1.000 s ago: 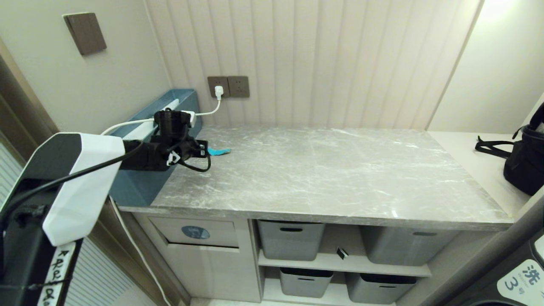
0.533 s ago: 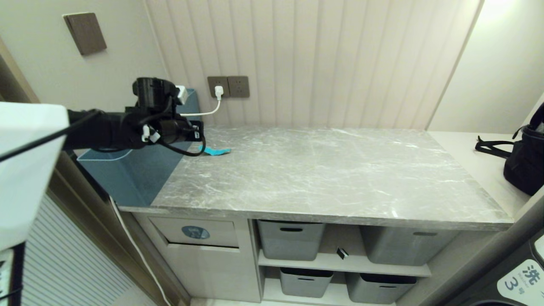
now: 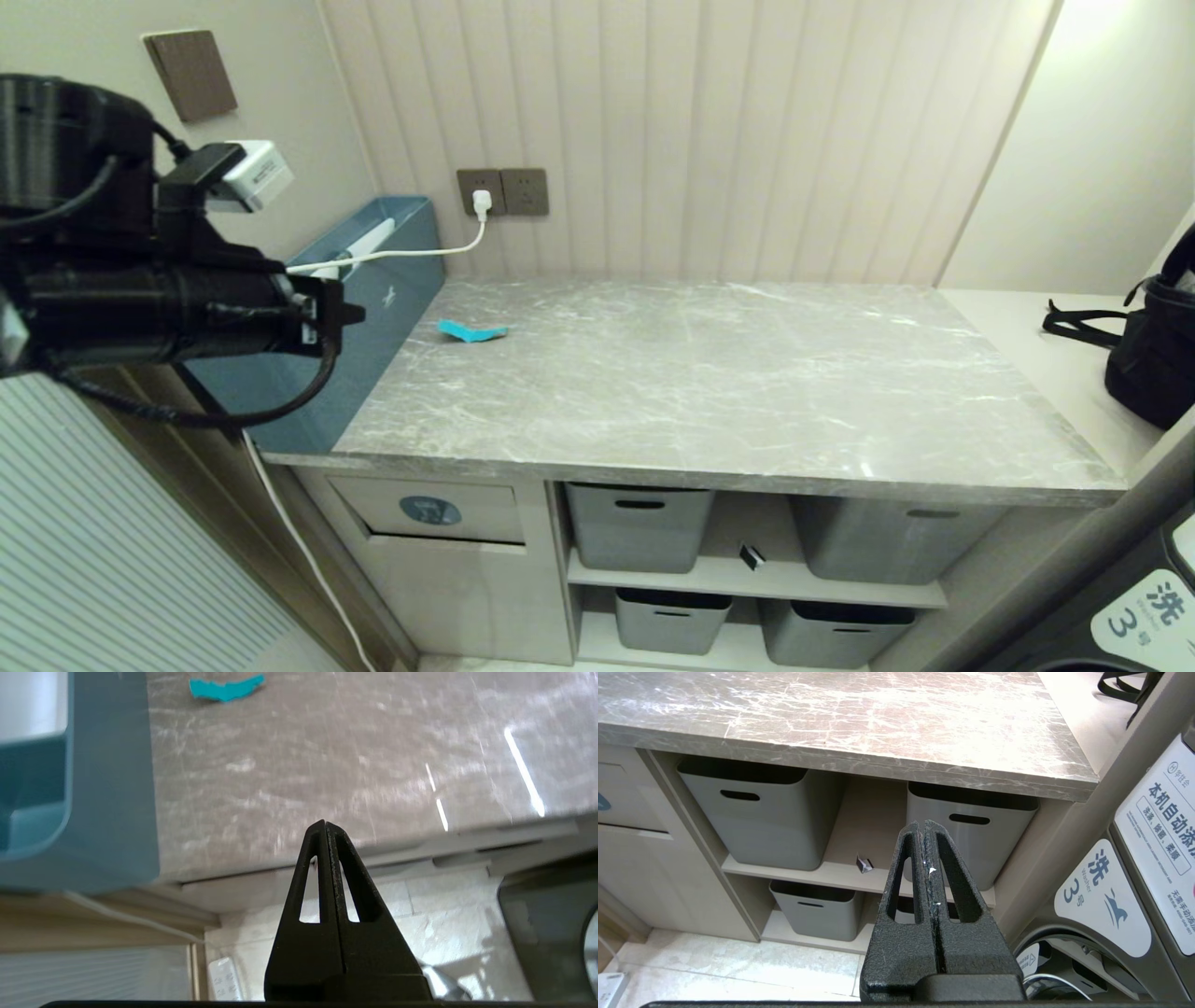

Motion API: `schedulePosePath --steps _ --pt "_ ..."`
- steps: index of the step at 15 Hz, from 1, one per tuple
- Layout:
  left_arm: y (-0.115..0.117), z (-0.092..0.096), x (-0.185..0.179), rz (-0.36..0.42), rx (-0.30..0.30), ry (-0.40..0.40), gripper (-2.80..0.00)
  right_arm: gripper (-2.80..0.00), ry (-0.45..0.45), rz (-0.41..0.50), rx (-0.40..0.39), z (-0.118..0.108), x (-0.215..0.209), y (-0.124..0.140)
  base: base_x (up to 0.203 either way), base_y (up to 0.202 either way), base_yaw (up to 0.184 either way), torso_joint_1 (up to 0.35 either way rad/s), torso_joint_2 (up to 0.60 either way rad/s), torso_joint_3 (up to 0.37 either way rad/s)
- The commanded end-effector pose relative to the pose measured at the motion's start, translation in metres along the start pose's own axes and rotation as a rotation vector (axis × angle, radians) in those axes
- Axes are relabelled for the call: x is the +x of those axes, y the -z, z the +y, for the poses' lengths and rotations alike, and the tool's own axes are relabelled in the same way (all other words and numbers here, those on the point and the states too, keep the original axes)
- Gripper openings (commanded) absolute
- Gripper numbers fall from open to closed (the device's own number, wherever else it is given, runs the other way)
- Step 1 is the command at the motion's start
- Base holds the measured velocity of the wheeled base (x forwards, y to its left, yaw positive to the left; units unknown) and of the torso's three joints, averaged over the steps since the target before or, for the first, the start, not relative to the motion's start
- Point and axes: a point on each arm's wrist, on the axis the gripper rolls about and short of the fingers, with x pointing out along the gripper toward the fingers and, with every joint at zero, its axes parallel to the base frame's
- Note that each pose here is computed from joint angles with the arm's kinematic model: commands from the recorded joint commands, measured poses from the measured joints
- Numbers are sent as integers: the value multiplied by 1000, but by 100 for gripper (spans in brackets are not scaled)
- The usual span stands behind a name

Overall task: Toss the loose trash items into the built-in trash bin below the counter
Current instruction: Pick up the garbage

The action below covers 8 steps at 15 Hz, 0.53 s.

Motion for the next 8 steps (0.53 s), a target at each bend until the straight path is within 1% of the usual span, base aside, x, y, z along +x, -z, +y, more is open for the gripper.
schedulePosePath --steps 1,3,5,6,8 --pt "7 -2 -53 -80 21 5 -280 -280 -1 1 -1 0 0 0 0 0 0 0 0 0" --pt "22 -3 -71 -81 55 11 -280 -280 -1 1 -1 0 0 0 0 0 0 0 0 0" --pt "21 -3 -81 -107 67 11 -280 -280 -1 1 -1 0 0 0 0 0 0 0 0 0" --pt "20 -3 -85 -124 83 8 -280 -280 -1 1 -1 0 0 0 0 0 0 0 0 0" --pt "22 -3 -91 -134 137 9 -280 -280 -1 1 -1 0 0 0 0 0 0 0 0 0"
